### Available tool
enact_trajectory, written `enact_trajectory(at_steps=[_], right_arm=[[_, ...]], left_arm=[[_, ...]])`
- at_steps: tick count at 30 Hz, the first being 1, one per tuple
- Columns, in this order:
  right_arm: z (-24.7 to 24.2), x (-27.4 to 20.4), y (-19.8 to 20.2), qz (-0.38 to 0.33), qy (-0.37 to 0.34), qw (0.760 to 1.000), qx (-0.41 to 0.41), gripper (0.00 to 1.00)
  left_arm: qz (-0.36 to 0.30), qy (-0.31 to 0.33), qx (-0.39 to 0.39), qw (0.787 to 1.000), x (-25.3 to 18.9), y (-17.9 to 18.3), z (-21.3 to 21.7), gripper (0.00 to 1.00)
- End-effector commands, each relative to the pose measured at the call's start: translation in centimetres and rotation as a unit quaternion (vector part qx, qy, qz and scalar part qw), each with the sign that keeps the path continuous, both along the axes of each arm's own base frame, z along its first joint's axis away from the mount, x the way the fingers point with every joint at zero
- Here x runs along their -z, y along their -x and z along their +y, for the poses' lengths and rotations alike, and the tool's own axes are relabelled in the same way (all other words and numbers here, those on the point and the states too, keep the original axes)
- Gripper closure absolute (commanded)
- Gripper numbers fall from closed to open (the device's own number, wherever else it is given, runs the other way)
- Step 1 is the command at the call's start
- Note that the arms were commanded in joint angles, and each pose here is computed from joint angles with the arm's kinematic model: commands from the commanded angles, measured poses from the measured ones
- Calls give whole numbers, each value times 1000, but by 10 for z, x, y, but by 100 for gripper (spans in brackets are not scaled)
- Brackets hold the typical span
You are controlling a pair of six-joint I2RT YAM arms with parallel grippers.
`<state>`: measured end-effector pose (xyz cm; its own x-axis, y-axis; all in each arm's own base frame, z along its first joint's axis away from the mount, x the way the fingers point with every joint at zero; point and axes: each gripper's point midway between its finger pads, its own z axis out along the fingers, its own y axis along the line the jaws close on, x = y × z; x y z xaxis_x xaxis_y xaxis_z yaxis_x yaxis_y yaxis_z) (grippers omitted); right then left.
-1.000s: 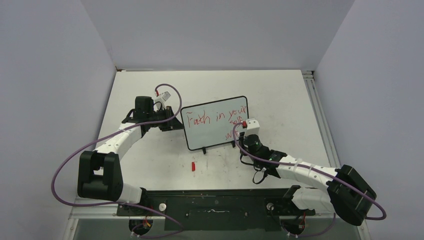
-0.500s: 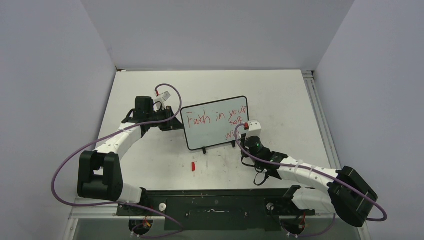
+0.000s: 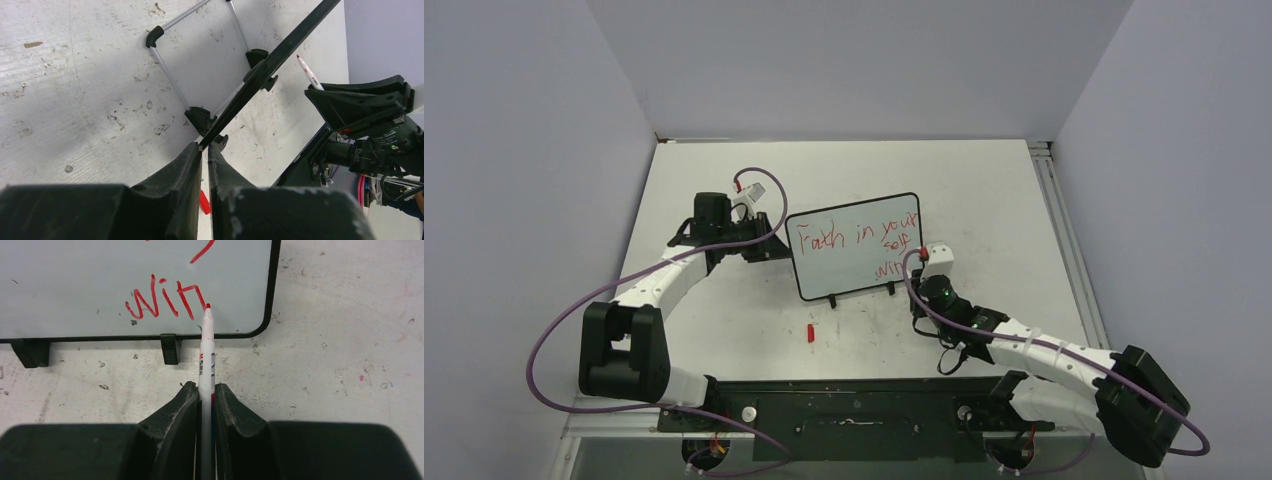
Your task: Write a sentence on the whiteboard
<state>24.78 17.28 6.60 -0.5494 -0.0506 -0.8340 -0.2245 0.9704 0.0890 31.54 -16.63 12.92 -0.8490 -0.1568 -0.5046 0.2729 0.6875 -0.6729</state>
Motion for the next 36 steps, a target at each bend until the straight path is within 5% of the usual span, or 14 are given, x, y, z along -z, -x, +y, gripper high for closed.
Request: enact_trajectory(at_steps=[1,36], right_arm=[[-2,-27,-3,-42,-27,999,12,95],[3,-25,-32,-51,-15,999,-7,95]], left_arm=[[-49,1,5,999,-24,-10,-1,91],[-45,0,6,999,-21,-11,-1,91]])
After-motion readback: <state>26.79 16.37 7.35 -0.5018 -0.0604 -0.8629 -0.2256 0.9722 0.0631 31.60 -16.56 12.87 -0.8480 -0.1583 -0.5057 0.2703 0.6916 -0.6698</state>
